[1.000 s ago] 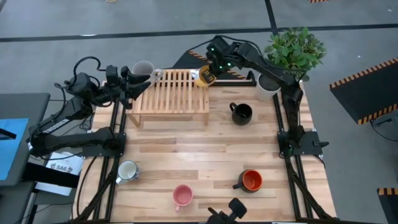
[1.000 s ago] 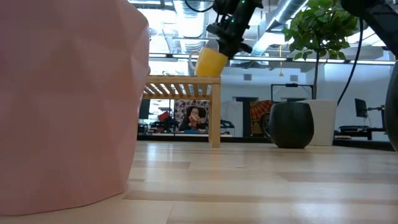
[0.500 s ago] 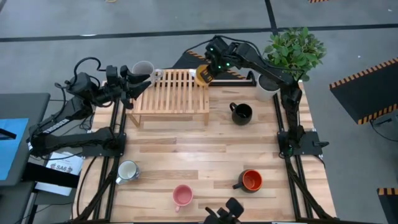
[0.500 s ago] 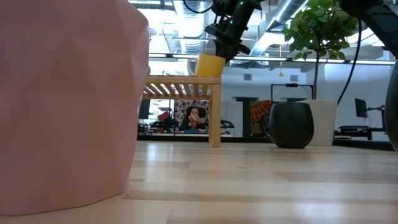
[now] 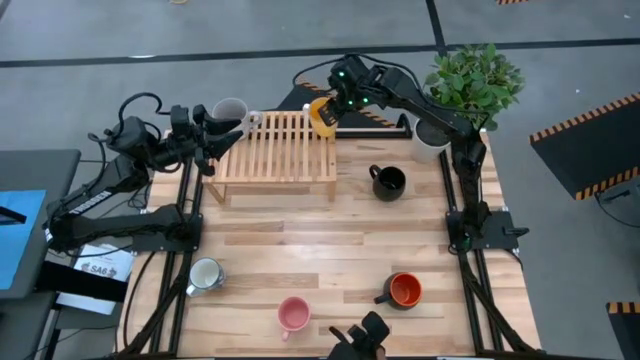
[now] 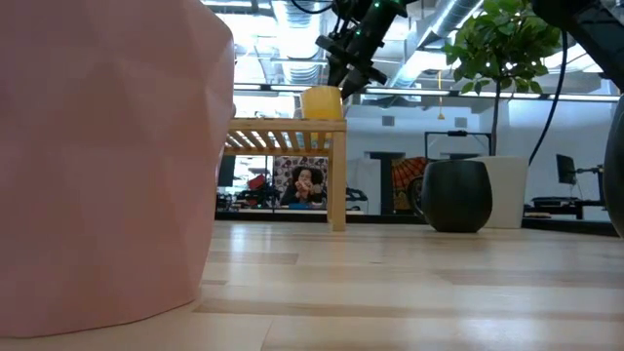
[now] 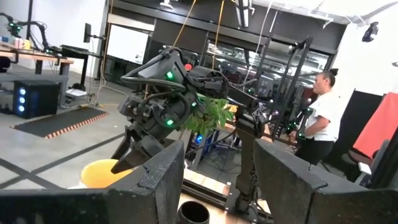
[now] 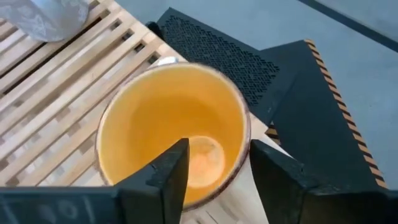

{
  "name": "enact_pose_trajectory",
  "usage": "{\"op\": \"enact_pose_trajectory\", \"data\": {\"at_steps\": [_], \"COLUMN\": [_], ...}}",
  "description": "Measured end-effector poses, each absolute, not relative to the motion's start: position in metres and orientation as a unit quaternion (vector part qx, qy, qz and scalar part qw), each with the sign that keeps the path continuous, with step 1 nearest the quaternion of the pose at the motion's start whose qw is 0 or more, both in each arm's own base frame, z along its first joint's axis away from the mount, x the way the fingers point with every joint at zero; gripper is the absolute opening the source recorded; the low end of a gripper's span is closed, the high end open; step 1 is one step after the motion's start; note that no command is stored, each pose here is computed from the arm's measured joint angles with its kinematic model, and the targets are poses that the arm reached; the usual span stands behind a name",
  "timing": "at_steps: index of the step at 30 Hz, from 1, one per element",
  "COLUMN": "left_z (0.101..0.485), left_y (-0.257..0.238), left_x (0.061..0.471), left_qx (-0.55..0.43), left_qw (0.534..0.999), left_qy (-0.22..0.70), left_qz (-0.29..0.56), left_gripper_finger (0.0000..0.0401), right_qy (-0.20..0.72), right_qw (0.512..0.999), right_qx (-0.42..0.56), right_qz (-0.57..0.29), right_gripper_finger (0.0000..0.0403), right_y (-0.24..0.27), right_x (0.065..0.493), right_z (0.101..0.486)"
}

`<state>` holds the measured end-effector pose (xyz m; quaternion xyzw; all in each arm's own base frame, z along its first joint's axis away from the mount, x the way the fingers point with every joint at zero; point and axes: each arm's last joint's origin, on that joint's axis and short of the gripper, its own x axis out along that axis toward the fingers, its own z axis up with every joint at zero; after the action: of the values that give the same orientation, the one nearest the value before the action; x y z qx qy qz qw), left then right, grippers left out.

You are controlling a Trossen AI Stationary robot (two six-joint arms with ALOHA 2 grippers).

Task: Place coffee mugs
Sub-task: Put the yellow mug on the shelf

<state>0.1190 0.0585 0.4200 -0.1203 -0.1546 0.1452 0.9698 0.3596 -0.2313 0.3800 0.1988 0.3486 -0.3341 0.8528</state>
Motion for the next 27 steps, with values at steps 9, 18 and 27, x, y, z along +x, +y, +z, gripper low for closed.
{"op": "enact_pose_trajectory", "data": {"at_steps": [9,18,27], "left_z": [0.420,0.419,0.416], "left_y": [0.058,0.060,0.097], "left_x": [0.119,0.121,0.197], "left_qx": [-0.120,-0.122,-0.122], "left_qw": [0.970,0.968,0.981], "left_qy": [-0.154,-0.154,-0.002], "left_qz": [0.145,0.157,0.151], "left_gripper_finger": [0.0179,0.0179,0.0179], "right_qy": [0.337,0.302,0.259], "right_qw": [0.852,0.864,0.884], "right_qx": [0.201,0.185,0.153], "right_qz": [-0.346,-0.358,-0.359], "right_gripper_finger": [0.0199,0.0198,0.0192], "right_y": [-0.241,-0.249,-0.232], "right_x": [0.353,0.336,0.304], "right_z": [0.382,0.412,0.456]}}
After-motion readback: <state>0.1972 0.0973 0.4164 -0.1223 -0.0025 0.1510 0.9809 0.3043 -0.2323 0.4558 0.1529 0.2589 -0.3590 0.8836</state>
